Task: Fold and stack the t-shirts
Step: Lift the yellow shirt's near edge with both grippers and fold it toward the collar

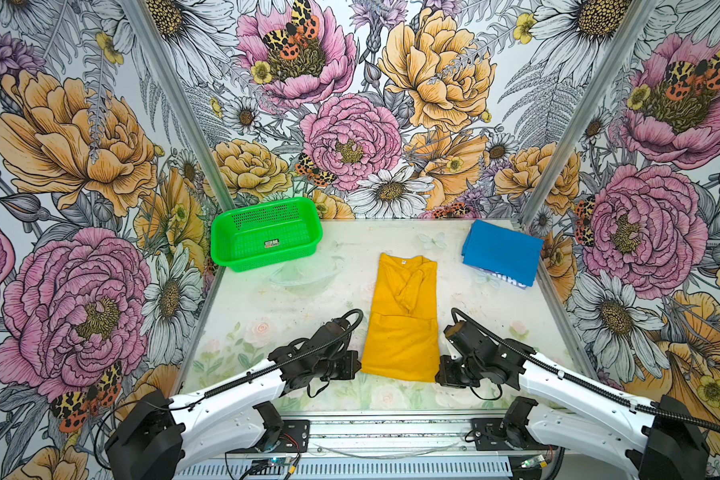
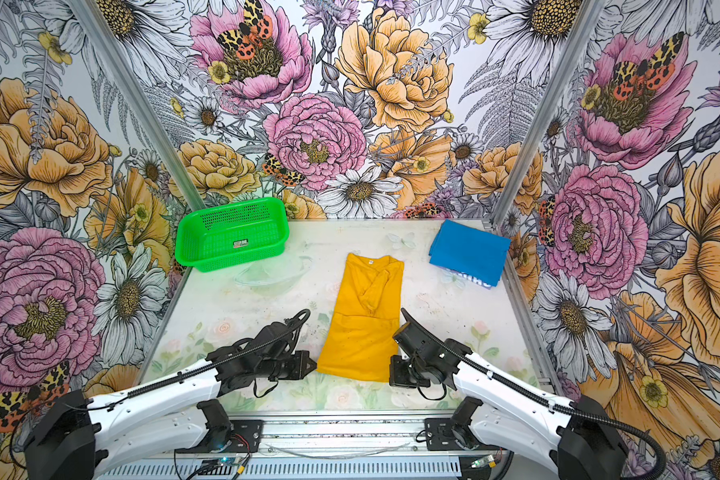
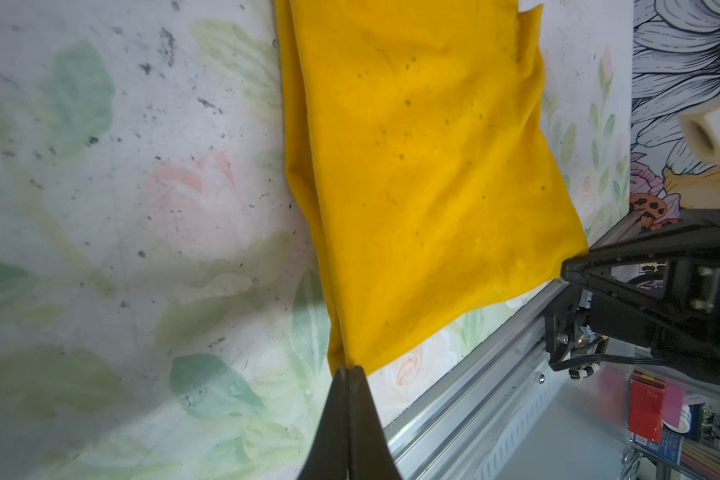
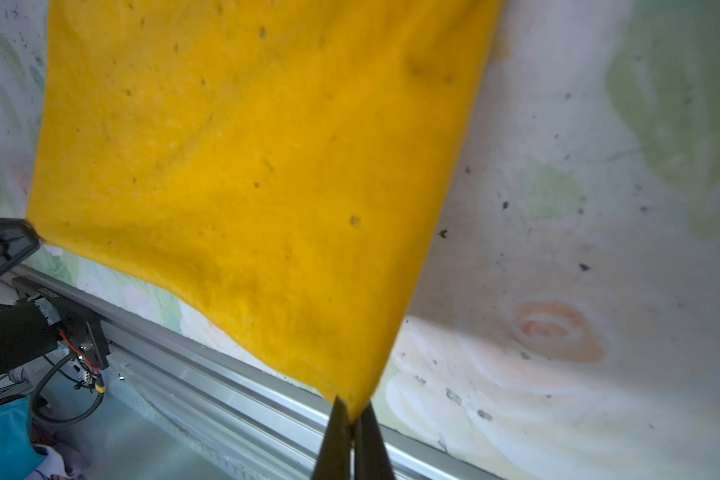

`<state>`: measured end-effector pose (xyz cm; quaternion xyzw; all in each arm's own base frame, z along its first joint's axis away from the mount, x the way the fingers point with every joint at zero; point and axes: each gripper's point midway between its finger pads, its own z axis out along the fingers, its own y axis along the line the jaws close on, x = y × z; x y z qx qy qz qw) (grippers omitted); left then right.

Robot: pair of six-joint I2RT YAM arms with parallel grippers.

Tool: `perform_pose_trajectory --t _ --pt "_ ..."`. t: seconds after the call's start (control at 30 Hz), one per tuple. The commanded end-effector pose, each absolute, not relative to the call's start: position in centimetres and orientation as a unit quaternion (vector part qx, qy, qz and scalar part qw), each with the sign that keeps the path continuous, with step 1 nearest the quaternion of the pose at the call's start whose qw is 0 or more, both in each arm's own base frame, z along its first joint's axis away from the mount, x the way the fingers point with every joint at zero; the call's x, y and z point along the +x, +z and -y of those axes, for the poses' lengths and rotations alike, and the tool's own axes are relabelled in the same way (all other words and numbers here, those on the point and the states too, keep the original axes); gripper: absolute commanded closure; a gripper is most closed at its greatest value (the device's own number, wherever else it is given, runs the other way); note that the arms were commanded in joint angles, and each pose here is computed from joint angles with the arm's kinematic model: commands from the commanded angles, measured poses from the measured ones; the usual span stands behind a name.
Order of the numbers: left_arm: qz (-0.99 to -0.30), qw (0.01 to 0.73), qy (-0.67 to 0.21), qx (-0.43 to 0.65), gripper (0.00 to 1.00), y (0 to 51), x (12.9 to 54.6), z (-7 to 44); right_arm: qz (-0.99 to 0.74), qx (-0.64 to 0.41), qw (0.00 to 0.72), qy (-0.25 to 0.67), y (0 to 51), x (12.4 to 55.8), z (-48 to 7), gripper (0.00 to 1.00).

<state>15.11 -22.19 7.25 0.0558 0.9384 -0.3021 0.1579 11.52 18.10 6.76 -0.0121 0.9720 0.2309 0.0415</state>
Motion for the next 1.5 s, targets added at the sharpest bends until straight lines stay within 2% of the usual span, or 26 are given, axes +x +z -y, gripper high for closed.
perform_pose_trajectory --t 0.0,0.17,0.47,0.6,0.87,1.17,1.47 --pt "-0.942 0.165 -0.287 0.063 1.0 8.0 14.7 21.3 -0.971 -0.035 0.033 0.235 8.4 10.3 -18.2 1.0" --pt "-0.931 0.183 -0.31 0.062 1.0 10.4 14.0 21.0 -0.967 -0.078 0.024 0.241 10.0 8.3 -19.0 1.0" --pt "-0.889 0.227 -0.379 0.116 1.0 18.1 11.1 22.0 -0.919 -0.267 0.003 0.289 14.7 0.6 -23.2 1.0" --pt "-0.877 0.248 -0.389 0.13 1.0 20.5 11.3 22.7 -0.915 -0.273 0.005 0.295 15.0 0.2 -23.2 1.0" --pt "-0.878 0.268 -0.36 0.165 1.0 21.9 14.6 25.3 -0.918 -0.187 0.052 0.346 17.5 4.1 -22.2 1.0" --pt "-0.867 0.278 -0.376 0.174 1.0 23.9 22.9 29.0 -0.927 -0.07 0.06 0.365 17.5 10.5 -20.5 1.0" --pt "-0.876 0.252 -0.366 0.19 1.0 21.6 29.9 33.7 -0.922 0.064 0.065 0.375 15.8 17.6 -16.1 1.0"
